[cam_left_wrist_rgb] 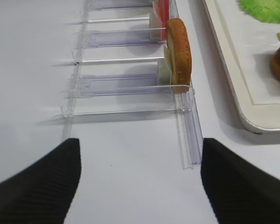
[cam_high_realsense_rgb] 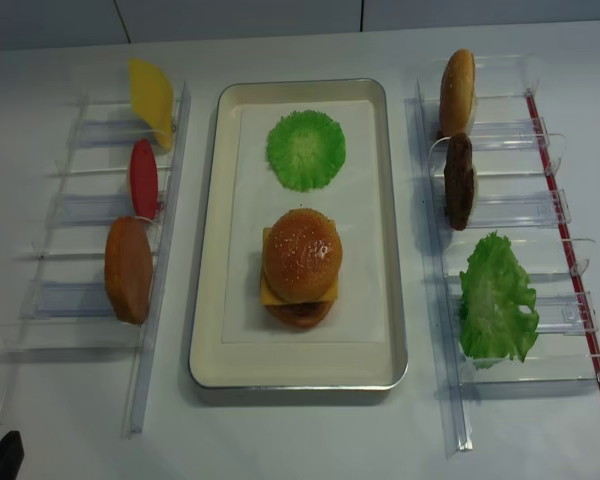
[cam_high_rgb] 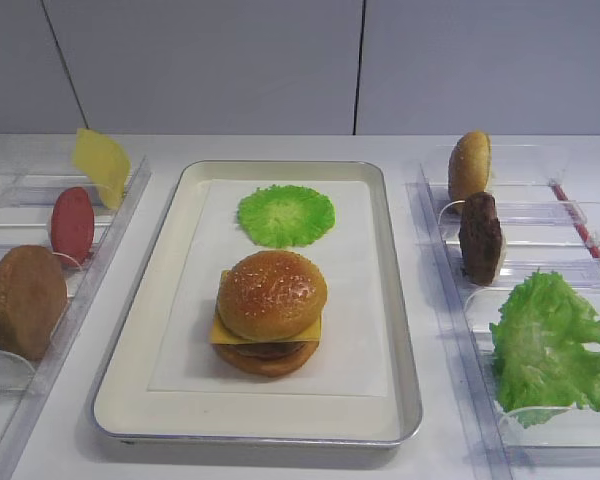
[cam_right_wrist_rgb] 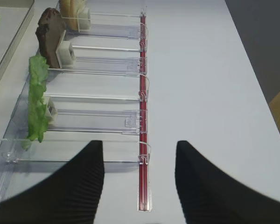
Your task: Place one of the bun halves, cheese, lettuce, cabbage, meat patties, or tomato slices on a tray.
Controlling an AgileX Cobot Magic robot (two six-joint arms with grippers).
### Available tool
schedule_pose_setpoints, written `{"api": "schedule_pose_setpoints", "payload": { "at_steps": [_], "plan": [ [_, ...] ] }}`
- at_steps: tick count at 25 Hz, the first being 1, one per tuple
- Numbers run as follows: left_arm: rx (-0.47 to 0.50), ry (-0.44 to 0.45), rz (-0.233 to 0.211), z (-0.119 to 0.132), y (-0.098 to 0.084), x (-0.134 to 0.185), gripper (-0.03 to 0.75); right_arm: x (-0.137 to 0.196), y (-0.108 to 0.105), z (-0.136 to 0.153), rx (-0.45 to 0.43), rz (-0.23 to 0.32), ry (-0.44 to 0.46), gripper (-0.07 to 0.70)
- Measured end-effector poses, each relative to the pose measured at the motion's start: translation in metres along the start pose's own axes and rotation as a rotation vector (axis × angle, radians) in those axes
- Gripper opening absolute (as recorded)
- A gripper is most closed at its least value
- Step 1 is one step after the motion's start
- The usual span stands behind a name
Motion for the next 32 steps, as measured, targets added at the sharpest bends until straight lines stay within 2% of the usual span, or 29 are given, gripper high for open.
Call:
{"api": "schedule_pose_setpoints", "payload": {
  "at_steps": [24,32],
  "plan": [
    [0.000,0.000,0.000,0.0000,0.0000,0.0000,0.493,0.0000,0.0000,0.0000,0.001,0.008,0.000,0.169],
    [0.000,0.000,0.000,0.0000,0.0000,0.0000,0.493,0.0000,0.0000,0.0000,0.002,0.011,0.000,0.158]
  ]
}}
Point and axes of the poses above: a point on each arm's last joint axis where the gripper is mounted, z pointing out along that axis toward the gripper, y along the wrist's bending axis when the last joint is at zero, x = y × z, the point moved 2 cm from there along z, pointing out along that axis toward the gripper, and after that the axes turned 9 degrees about z, right-handed, at the moved point
